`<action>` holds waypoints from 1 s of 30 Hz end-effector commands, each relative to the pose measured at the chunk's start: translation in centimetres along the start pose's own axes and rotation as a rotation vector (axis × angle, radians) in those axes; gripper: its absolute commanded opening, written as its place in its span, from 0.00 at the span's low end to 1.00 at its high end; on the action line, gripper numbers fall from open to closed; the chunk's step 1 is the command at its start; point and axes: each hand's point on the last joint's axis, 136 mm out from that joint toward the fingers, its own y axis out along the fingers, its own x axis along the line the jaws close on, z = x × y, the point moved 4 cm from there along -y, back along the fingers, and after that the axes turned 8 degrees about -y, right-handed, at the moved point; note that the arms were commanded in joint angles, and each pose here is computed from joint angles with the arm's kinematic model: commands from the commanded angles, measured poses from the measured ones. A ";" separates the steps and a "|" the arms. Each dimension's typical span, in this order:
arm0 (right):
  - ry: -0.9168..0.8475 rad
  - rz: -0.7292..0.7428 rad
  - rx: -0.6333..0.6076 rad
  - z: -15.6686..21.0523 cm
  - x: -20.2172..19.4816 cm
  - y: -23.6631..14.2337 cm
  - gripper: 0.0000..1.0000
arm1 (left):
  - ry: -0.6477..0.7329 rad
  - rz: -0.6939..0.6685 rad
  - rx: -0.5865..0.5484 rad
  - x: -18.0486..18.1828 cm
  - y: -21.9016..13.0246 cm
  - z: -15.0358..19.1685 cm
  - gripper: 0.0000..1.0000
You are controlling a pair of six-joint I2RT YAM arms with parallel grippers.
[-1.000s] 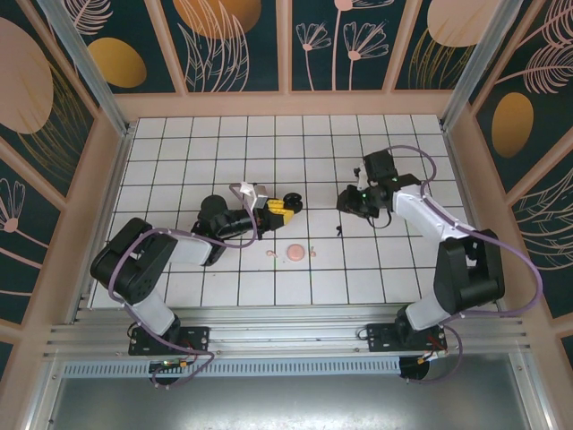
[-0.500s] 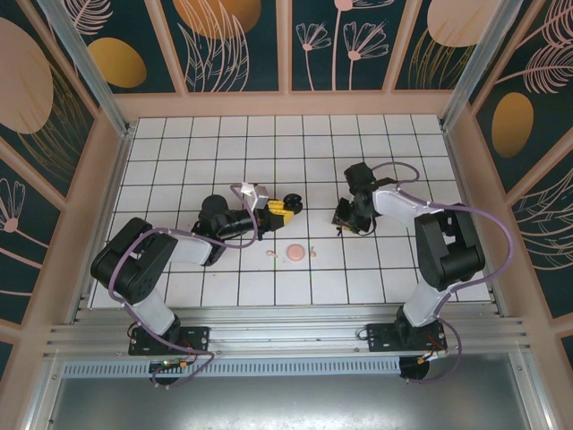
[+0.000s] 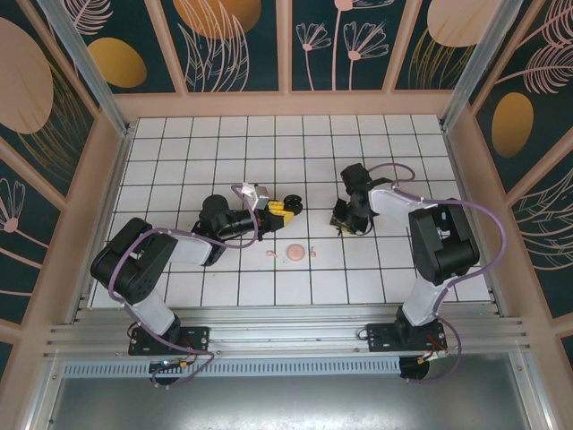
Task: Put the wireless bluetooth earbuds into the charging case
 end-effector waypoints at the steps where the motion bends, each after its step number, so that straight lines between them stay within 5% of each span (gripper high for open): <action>1: -0.022 -0.037 -0.067 -1.7 1.7 -0.9 0.27 | 0.048 0.004 -0.026 -0.4 -0.2 -1.1 0.09; 30: -0.008 0.085 0.033 -0.4 -0.1 0.3 0.25 | 0.047 0.011 -0.011 -0.3 0.1 -1.3 0.09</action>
